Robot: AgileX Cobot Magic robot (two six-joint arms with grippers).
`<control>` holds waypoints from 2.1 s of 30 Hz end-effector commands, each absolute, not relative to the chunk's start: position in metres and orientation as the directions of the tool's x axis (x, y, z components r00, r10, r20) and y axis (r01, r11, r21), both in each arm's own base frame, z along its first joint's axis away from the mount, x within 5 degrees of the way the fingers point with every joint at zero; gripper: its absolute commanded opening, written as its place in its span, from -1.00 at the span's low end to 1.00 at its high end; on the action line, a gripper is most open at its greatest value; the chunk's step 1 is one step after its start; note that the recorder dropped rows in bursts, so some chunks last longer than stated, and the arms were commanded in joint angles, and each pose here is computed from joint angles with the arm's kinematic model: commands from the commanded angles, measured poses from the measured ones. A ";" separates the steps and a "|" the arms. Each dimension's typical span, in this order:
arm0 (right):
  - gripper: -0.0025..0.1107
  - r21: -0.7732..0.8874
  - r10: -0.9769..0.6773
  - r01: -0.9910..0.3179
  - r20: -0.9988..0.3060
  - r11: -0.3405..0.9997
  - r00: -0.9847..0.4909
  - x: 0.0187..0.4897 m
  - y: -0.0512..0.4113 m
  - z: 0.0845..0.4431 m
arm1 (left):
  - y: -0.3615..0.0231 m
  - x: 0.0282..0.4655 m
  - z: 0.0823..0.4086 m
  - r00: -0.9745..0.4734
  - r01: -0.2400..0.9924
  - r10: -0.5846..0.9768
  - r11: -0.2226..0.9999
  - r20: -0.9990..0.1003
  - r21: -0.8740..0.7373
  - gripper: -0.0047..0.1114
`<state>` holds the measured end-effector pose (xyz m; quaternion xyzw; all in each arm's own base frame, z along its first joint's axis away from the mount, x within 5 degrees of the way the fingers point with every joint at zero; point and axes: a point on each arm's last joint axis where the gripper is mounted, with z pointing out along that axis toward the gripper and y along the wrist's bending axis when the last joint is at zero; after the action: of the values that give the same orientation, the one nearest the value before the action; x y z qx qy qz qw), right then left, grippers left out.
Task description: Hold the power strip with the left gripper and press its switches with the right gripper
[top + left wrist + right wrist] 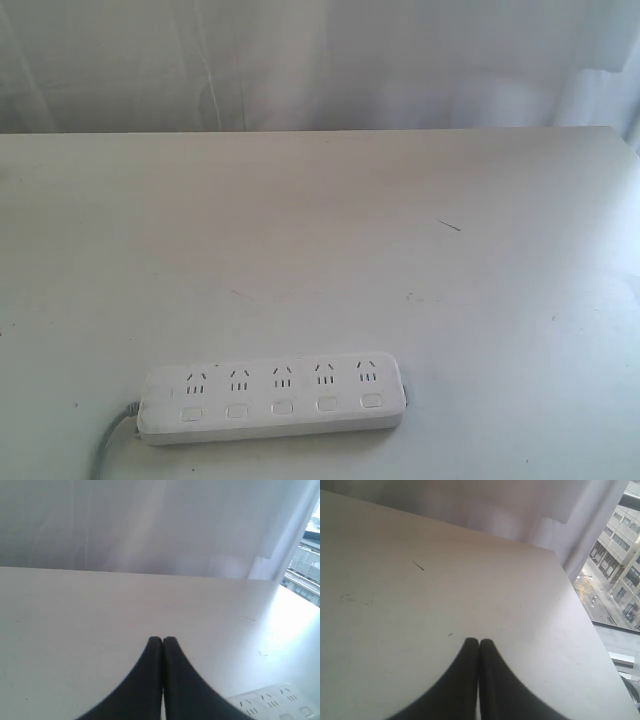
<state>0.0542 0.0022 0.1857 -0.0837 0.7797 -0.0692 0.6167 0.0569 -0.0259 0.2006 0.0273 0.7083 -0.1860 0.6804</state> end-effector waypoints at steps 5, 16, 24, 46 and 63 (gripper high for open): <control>-0.96 -0.218 -0.221 -0.038 -0.950 0.975 -0.222 0.054 0.002 0.185 | -0.028 0.056 0.199 -0.080 0.318 -0.199 0.924 -0.977 -0.214 -0.92; -0.96 -0.218 -0.221 -0.038 -0.950 0.975 -0.222 0.054 0.002 0.185 | -0.015 0.059 0.200 -0.017 0.181 -0.116 0.976 -0.993 -0.117 -0.92; -0.96 -0.218 -0.221 -0.038 -0.950 0.975 -0.222 0.054 0.002 0.185 | -0.005 0.061 0.202 0.021 0.067 0.054 0.996 -0.998 0.056 -0.92; -0.96 -0.218 -0.221 -0.038 -0.950 0.975 -0.222 0.054 0.002 0.185 | 0.007 0.061 0.201 0.002 -0.057 0.118 0.991 -0.993 0.117 -0.92; -0.96 -0.223 -0.226 -0.039 -0.948 0.974 -0.222 0.054 0.002 0.185 | 0.007 0.056 0.170 -0.330 0.019 0.236 0.970 -0.914 0.243 -0.92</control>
<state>0.0542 0.0022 0.1857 -0.0837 0.7797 -0.0692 0.6167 0.0576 0.0058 0.1765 0.0857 0.7918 0.0948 0.5973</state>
